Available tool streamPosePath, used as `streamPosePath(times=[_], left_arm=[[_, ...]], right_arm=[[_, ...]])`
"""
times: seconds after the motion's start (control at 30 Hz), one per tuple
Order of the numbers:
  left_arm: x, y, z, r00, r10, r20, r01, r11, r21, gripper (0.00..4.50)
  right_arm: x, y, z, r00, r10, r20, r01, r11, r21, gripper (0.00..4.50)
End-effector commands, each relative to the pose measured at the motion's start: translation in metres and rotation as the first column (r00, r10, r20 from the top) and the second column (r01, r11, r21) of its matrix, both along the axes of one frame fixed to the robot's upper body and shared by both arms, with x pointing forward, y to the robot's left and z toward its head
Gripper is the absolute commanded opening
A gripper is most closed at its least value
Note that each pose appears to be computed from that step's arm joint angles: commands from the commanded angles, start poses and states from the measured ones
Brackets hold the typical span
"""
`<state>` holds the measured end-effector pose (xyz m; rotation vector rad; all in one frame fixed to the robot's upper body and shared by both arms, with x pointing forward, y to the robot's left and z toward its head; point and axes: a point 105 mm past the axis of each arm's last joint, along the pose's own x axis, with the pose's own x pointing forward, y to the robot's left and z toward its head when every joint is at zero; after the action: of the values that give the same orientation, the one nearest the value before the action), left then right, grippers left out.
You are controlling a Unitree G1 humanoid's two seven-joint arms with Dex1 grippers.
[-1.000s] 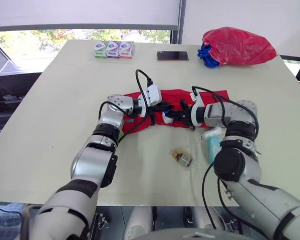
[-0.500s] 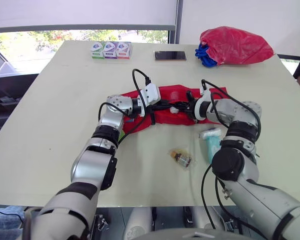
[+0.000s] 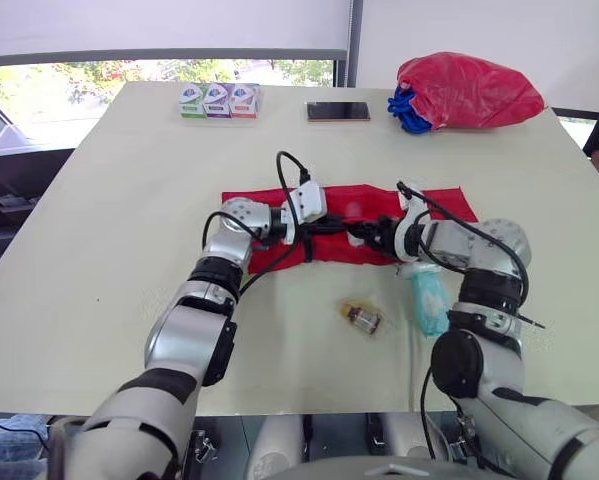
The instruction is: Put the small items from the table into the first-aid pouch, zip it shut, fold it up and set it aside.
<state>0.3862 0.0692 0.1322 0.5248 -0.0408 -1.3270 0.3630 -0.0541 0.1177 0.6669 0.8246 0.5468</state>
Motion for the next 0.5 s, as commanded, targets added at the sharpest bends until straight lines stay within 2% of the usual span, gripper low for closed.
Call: streamPosePath(times=[0.03,0.27,0.5], left_arm=[[0.006,-0.001,0.009,0.999,0.035,0.019,-0.034,0.999,-0.025,0.00],[0.006,-0.001,0.008,0.999,0.036,0.009,-0.035,0.999,-0.027,0.00],[0.005,-0.003,0.006,0.999,0.033,0.003,-0.033,0.999,-0.029,0.00]], right_arm=[[-0.020,0.023,0.018,0.973,0.208,0.097,-0.209,0.978,-0.004,2.56],[-0.027,0.008,0.034,0.924,0.310,0.226,-0.294,0.950,-0.101,2.56],[-0.035,0.007,0.024,0.906,0.364,0.214,-0.338,0.929,-0.147,2.56]])
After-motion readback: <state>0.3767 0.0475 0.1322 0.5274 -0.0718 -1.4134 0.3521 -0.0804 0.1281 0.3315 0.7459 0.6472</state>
